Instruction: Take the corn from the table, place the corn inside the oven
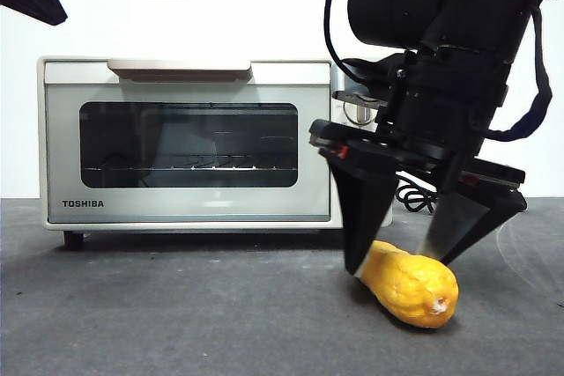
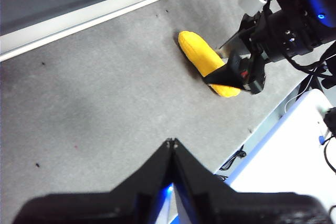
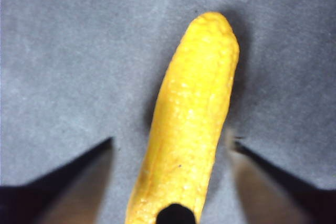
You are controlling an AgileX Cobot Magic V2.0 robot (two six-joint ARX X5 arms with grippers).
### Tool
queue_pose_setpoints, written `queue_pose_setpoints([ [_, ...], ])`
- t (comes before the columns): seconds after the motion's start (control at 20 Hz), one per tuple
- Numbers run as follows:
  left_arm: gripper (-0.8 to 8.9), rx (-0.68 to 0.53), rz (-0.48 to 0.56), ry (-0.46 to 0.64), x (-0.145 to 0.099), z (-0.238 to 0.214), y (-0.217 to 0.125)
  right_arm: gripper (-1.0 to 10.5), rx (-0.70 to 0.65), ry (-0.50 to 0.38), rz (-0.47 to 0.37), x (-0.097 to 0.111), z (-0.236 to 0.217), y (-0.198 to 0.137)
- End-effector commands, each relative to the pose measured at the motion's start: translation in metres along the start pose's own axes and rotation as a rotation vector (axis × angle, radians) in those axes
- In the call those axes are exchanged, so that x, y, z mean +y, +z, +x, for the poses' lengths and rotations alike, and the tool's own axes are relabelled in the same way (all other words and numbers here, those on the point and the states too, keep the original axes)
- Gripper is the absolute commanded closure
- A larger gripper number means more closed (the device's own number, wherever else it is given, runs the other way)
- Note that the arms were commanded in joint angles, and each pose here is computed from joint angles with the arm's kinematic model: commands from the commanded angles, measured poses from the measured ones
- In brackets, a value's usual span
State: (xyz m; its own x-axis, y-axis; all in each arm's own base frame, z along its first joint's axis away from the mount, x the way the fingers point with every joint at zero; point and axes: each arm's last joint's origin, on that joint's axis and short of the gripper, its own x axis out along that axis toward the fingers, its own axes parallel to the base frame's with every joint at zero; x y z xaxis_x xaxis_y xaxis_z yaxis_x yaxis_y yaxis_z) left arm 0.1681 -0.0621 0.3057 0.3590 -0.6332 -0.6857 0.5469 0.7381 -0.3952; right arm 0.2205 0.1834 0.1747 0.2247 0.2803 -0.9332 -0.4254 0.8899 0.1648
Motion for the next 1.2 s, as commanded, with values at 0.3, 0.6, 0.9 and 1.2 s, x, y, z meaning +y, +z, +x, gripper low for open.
queue_pose_setpoints([
  [0.3, 8.19, -0.070, 0.044, 0.017, 0.000, 0.000, 0.008, 9.6, 0.049, 0.018, -0.019, 0.009, -0.009, 0.002],
  [0.6, 8.19, -0.199, 0.106, 0.007, -0.003, 0.000, 0.023, 9.6, 0.004, 0.099, -0.176, 0.054, -0.060, 0.025],
  [0.9, 8.19, -0.329, 0.138, 0.055, -0.006, -0.007, 0.053, 9.6, -0.095, 0.147, -0.310, 0.085, -0.122, 0.035],
  [1.2, 8.19, -0.290, 0.152, 0.063, -0.003, -0.004, 0.098, 9.6, -0.167, 0.077, -0.344, 0.083, -0.170, 0.032],
])
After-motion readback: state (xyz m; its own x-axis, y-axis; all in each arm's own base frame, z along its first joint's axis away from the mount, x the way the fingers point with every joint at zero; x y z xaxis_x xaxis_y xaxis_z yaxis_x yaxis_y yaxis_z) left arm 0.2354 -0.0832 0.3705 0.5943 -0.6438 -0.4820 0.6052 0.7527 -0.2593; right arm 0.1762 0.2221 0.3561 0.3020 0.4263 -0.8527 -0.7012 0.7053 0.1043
